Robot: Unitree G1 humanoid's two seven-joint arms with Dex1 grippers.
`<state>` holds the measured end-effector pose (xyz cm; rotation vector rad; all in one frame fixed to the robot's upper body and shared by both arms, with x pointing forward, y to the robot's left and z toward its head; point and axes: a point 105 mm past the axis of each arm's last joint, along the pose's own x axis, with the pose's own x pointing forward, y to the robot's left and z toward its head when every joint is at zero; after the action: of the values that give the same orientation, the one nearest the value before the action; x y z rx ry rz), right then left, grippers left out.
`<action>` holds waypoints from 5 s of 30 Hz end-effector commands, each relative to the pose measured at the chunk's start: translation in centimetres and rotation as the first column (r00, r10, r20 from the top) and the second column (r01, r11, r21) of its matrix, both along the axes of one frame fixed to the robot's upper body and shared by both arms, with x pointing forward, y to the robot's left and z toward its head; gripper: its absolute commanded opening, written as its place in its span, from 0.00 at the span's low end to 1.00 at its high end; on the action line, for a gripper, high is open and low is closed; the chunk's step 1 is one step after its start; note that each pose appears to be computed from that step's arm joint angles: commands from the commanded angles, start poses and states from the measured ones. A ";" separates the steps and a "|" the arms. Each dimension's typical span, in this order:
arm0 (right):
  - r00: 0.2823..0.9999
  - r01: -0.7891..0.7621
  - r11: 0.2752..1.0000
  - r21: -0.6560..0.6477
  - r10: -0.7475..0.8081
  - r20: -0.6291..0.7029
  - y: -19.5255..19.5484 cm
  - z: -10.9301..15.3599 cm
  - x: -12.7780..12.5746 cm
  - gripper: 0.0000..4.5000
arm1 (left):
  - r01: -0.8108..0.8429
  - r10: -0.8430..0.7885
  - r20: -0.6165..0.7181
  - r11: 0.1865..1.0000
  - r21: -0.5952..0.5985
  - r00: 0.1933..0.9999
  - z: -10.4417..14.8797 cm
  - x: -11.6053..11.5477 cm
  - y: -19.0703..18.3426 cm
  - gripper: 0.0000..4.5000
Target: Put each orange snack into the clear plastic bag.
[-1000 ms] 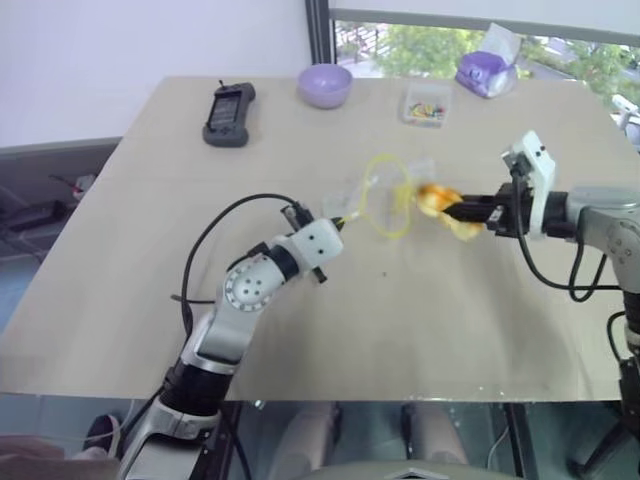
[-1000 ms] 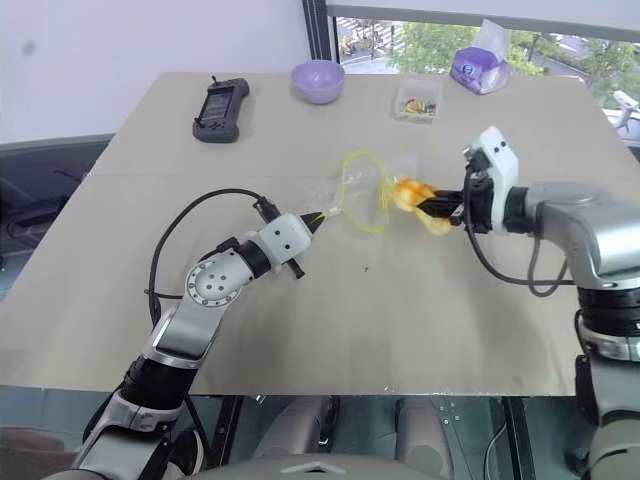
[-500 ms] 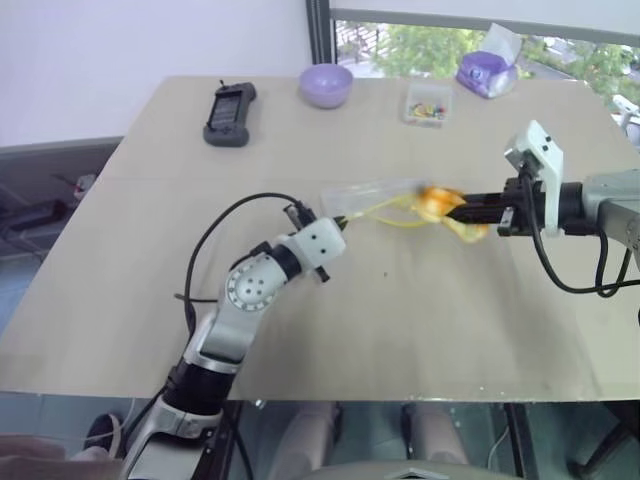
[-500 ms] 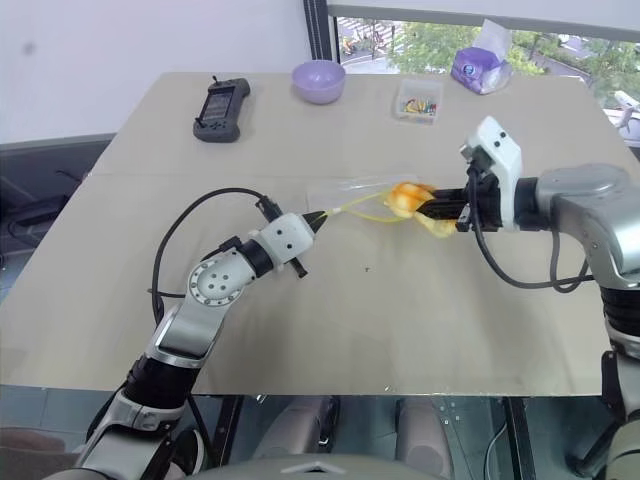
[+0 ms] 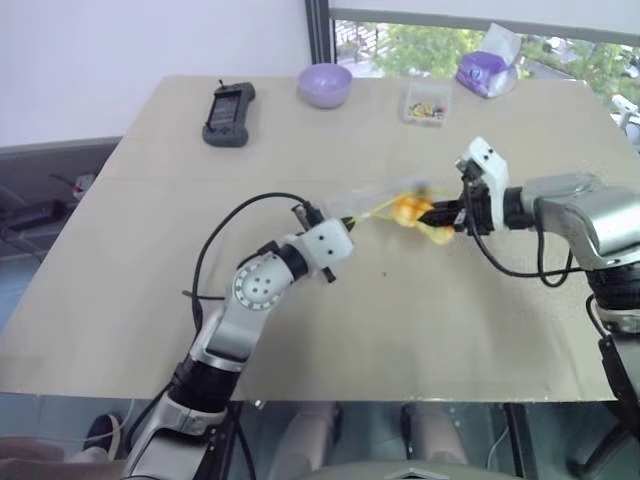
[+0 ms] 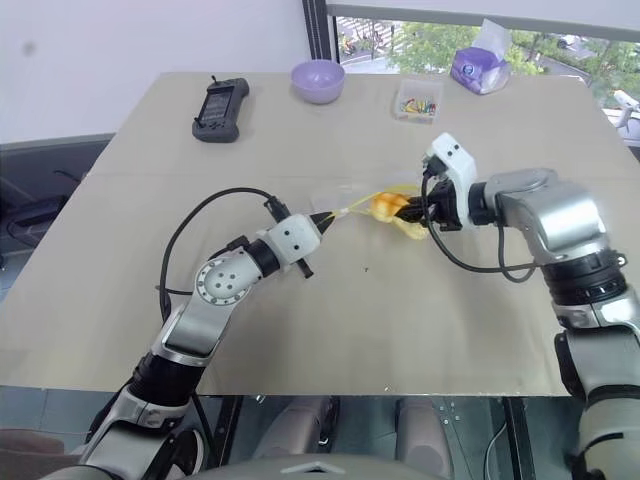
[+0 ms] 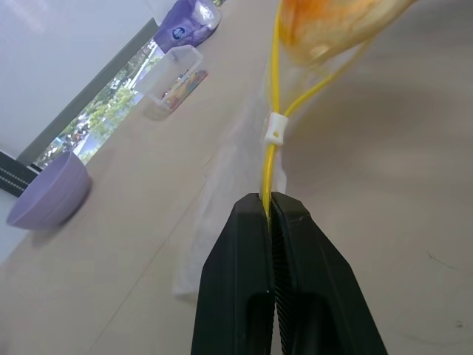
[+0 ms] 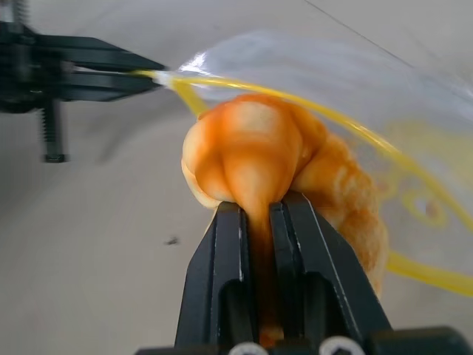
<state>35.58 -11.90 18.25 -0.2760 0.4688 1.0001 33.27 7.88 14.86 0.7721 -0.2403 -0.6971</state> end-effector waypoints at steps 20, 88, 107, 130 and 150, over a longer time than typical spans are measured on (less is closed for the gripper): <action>0.957 -0.070 0.991 0.111 0.035 0.288 6.1 1.9 3.9 0.26 | 0.178 -0.183 0.104 0.982 0.057 0.978 1.9 -0.2 -2.8 0.00; 0.814 0.019 0.931 -0.363 0.196 0.547 -5.0 -0.5 2.6 0.01 | 0.068 -0.066 0.052 0.997 -0.033 0.996 1.8 0.3 -0.8 0.00; 0.556 0.155 0.942 -0.299 0.167 0.814 -6.2 11.6 3.0 0.01 | -0.016 0.047 0.181 0.986 -0.169 0.982 9.1 3.5 1.6 0.00; 0.468 -0.273 0.863 -0.426 0.506 0.724 4.4 8.3 -3.2 0.60 | 0.108 -0.099 0.077 0.987 -0.123 0.992 4.5 -0.1 -2.5 0.00; 0.479 -0.289 0.809 -0.511 0.585 0.655 6.3 5.5 -1.5 0.60 | 0.174 -0.164 0.105 0.980 -0.095 0.981 5.4 -1.2 -3.4 0.00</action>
<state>34.32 -5.88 22.26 -1.1365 -0.2434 1.2028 32.77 5.06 18.87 0.6920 -0.3683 -0.7904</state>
